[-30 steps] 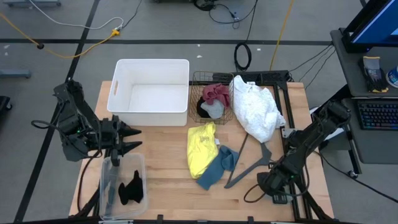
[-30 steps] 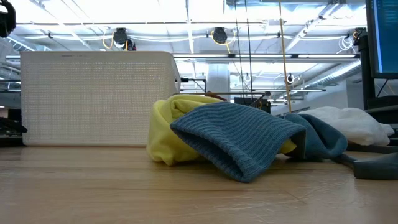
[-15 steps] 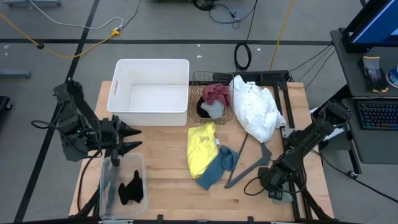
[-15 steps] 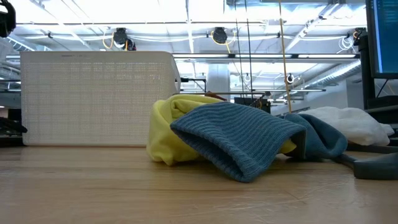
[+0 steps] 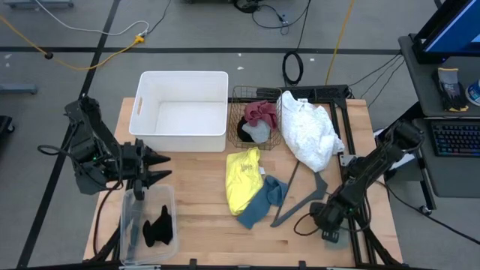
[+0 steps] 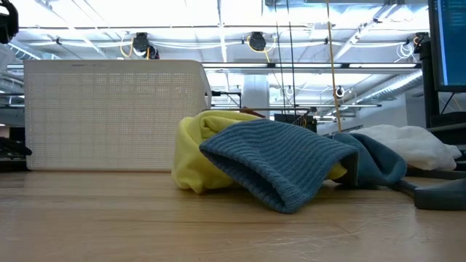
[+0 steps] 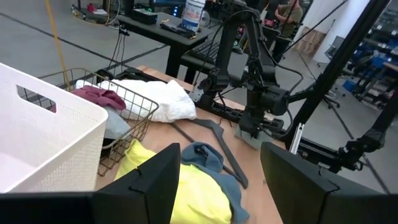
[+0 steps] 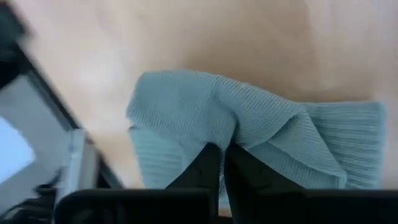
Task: Pick & Place Cloths
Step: Put the gray sock into the transparent bin
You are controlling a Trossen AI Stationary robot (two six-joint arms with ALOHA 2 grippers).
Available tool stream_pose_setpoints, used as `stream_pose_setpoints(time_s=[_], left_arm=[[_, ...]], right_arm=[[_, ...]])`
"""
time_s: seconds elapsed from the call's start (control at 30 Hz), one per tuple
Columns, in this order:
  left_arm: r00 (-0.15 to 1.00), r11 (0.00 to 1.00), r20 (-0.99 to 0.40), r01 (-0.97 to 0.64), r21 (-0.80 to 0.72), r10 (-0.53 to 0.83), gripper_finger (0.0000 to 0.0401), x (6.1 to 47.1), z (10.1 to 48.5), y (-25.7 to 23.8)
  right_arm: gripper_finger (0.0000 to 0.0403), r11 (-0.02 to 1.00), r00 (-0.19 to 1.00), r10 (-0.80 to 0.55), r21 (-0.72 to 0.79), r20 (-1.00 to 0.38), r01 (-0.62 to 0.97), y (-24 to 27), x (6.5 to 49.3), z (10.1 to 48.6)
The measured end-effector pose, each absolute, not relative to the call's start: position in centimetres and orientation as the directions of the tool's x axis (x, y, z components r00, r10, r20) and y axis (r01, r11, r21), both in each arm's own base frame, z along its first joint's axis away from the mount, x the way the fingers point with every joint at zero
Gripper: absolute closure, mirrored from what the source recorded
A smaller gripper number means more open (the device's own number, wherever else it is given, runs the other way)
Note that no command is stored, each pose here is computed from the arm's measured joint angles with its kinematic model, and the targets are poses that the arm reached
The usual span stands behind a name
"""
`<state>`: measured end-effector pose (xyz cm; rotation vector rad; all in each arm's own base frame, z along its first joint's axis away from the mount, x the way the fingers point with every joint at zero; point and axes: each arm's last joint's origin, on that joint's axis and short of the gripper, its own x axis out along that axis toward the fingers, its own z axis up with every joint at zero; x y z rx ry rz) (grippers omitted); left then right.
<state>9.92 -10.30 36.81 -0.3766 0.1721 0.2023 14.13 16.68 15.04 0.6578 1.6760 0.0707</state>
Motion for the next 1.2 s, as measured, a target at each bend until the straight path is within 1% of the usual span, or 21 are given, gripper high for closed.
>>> stream_pose_setpoints(time_s=[0.1,0.2,0.27,0.43,0.6,0.8,0.93,1.03,1.1,1.2], left_arm=[[0.964,0.903,-0.204,-0.234,-0.359,0.169,0.0174,10.0,36.8,-10.3],[0.961,0.897,-0.205,-0.252,-0.363,0.187,0.0174,10.4,36.7,-10.4],[0.959,0.897,-0.201,-0.263,-0.355,0.201,0.0174,10.8,36.7,-10.5],[0.953,0.912,-0.190,-0.285,-0.295,0.237,0.0174,12.2,36.6,-11.3],[0.952,0.926,-0.184,-0.285,-0.248,0.244,0.0174,13.7,36.4,-12.2],[0.951,0.936,-0.178,-0.286,-0.203,0.252,0.0174,15.3,36.1,-13.1],[0.947,0.937,-0.169,-0.303,-0.175,0.275,0.0174,16.5,35.8,-13.5],[0.943,0.934,-0.158,-0.318,-0.163,0.293,0.0174,17.4,35.6,-13.8],[0.941,0.932,-0.147,-0.327,-0.158,0.306,0.0174,18.1,35.6,-13.9],[0.947,0.939,-0.140,-0.309,-0.152,0.289,0.0174,19.1,35.5,-14.0]], right_arm=[[0.0400,0.801,0.003,0.512,0.479,-0.859,0.360,16.7,14.6,16.0],[0.0401,0.756,0.116,0.561,0.564,-0.820,0.333,16.4,15.4,17.2],[0.0401,0.725,0.212,0.588,0.625,-0.781,0.291,16.2,16.0,18.2],[0.0402,0.636,0.445,0.631,0.752,-0.635,0.172,15.1,17.3,21.1],[0.0402,0.545,0.610,0.652,0.838,-0.451,0.038,13.7,18.3,23.9],[0.0402,0.442,0.742,0.643,0.883,-0.189,-0.159,12.1,19.5,27.0],[0.0402,0.398,0.796,0.605,0.872,-0.016,-0.284,10.9,20.3,28.8],[0.0402,0.403,0.822,0.565,0.846,0.071,-0.350,9.9,20.9,30.4],[0.0403,0.425,0.836,0.539,0.824,0.102,-0.374,9.2,21.3,31.5],[0.0403,0.474,0.844,0.515,0.770,0.151,-0.427,8.2,21.8,33.3]])
